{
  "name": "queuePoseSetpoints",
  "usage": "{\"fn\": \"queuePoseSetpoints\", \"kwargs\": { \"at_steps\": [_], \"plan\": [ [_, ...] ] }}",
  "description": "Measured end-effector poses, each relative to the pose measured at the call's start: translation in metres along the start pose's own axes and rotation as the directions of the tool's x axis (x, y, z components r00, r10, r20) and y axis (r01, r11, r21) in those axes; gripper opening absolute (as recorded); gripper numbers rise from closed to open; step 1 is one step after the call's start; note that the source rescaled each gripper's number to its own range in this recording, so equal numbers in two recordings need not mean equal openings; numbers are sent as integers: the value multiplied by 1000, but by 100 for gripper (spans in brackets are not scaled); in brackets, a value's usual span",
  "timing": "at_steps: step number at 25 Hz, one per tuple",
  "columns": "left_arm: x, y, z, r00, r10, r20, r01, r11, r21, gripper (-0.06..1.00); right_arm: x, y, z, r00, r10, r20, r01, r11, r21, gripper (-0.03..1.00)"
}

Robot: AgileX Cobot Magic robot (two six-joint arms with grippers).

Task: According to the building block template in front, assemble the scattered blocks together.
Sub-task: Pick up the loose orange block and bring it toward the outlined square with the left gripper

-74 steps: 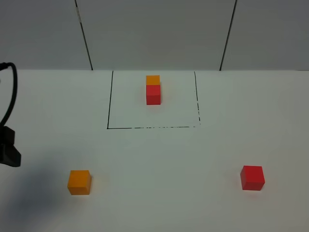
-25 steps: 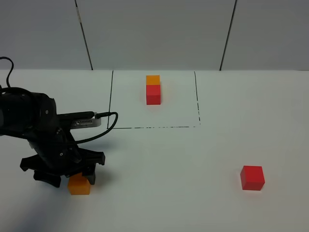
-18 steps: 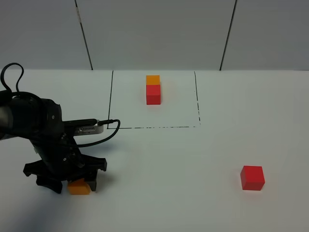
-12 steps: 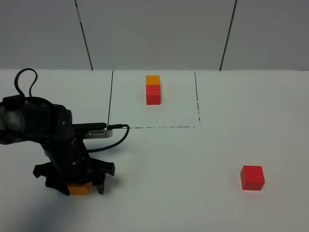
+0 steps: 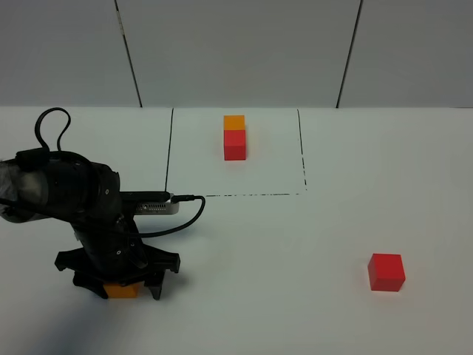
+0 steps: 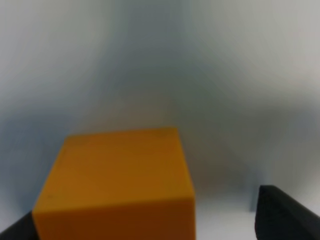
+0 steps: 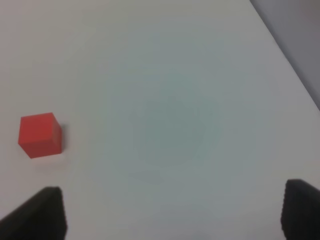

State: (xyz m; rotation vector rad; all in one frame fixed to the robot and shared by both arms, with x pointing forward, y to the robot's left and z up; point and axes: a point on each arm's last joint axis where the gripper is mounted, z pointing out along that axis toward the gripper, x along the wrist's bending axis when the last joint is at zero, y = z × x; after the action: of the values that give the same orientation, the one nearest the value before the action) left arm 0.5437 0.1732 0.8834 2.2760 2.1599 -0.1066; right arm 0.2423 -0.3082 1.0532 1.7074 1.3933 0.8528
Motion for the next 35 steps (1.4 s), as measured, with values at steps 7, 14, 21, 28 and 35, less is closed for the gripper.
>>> {"fn": "queuePoseSetpoints", "kwargs": {
  "at_steps": [7, 14, 21, 28, 35],
  "plan": [
    [1, 0, 1, 1000, -17, -11, 17, 1000, 3, 7, 0, 0, 0, 1000, -1, 0, 1, 1000, 0, 73],
    [1, 1, 0, 999, -31, -13, 31, 999, 9, 0, 0, 0, 0, 1000, -1, 0, 1, 1000, 0, 73],
    [4, 8, -12, 993, 60, -106, -52, 996, 70, 0, 0, 0, 0, 1000, 0, 0, 0, 1000, 0, 73],
    [-4, 42, -60, 933, 323, -156, -323, 946, 29, 0, 0, 0, 0, 1000, 0, 0, 0, 1000, 0, 73],
    [-37, 60, -113, 727, 685, -33, -685, 723, -85, 0, 0, 0, 0, 1000, -1, 0, 1, 1000, 0, 73]
  ]
}}
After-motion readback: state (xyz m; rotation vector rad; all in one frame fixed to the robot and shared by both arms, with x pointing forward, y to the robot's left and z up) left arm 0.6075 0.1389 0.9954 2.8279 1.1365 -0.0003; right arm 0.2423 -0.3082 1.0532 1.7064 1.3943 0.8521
